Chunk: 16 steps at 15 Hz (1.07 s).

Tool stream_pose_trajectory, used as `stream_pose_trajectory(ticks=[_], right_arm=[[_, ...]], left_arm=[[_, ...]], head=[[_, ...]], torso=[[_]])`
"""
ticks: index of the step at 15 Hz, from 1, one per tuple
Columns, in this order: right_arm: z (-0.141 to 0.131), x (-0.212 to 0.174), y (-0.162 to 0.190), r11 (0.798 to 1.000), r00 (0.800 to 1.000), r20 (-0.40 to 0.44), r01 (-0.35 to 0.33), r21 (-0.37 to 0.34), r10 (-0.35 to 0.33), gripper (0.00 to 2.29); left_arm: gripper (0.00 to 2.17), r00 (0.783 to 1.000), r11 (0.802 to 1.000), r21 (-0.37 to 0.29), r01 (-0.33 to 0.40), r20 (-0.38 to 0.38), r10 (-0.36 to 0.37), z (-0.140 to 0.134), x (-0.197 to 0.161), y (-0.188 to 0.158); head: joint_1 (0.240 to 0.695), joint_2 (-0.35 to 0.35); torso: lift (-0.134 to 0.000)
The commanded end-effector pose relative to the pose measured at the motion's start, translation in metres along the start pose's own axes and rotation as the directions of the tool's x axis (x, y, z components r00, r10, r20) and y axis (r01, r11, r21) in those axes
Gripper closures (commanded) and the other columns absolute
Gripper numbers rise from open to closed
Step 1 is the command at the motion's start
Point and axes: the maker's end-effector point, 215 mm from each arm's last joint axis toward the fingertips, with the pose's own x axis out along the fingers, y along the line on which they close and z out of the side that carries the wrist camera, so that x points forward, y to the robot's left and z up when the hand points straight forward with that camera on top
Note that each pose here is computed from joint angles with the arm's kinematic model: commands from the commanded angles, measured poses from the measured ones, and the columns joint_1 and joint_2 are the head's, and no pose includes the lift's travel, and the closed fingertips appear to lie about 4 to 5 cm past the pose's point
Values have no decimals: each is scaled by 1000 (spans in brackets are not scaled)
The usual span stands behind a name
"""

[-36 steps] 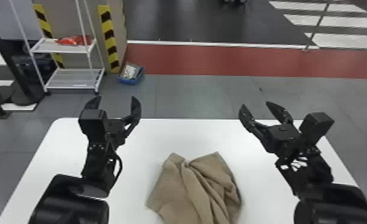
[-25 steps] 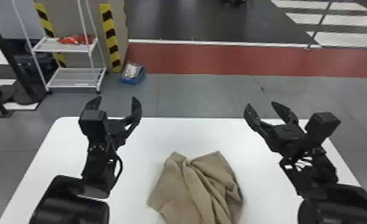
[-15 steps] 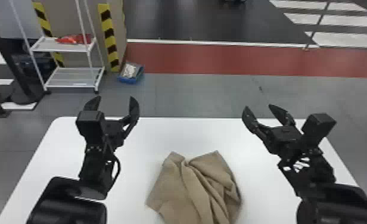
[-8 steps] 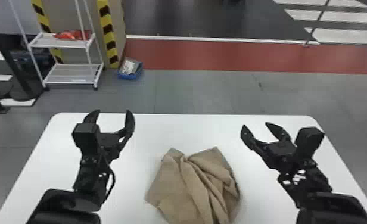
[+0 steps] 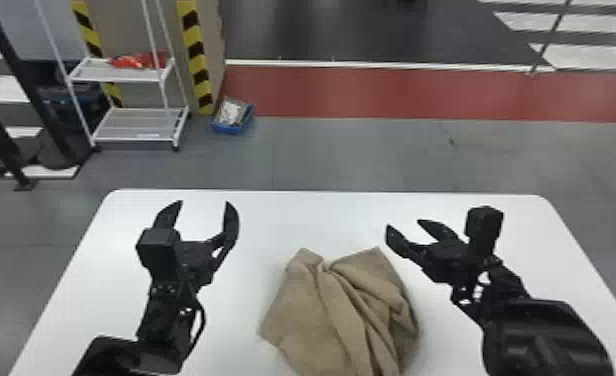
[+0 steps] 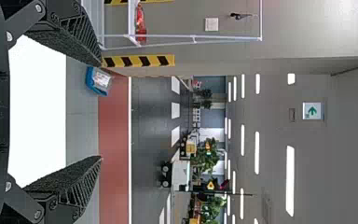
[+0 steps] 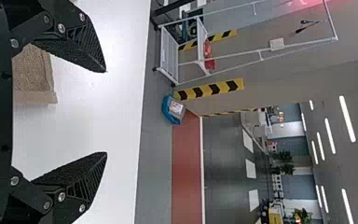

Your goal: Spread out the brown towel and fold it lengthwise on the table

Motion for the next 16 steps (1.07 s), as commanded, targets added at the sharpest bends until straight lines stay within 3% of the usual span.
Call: stream_pose_trajectory(ticks=[1, 4, 11, 13, 16], right_arm=[[-8, 10, 2, 1000, 999, -52, 0, -15, -1, 286], [-49, 16, 7, 999, 982, -190, 1, -35, -8, 286], [-66, 37, 25, 996, 964, -265, -34, -85, 10, 286], [-77, 41, 27, 995, 946, -323, -32, -91, 1, 286], [-82, 45, 27, 993, 937, -348, -25, -116, -17, 286]], left_arm=[[205, 999, 999, -1, 33, 15, -33, 8, 5, -17], [205, 999, 999, 4, 46, 21, -46, 11, 7, -24], [205, 998, 998, -1, 62, 20, -62, 9, 7, -33], [205, 998, 998, -1, 65, 18, -65, 8, 6, -35], [201, 997, 997, -1, 73, 24, -73, 10, 7, -40]], head=[[695, -17], [695, -28], [695, -21], [695, -16], [695, -12]], torso=[[0], [0], [0], [0], [0]])
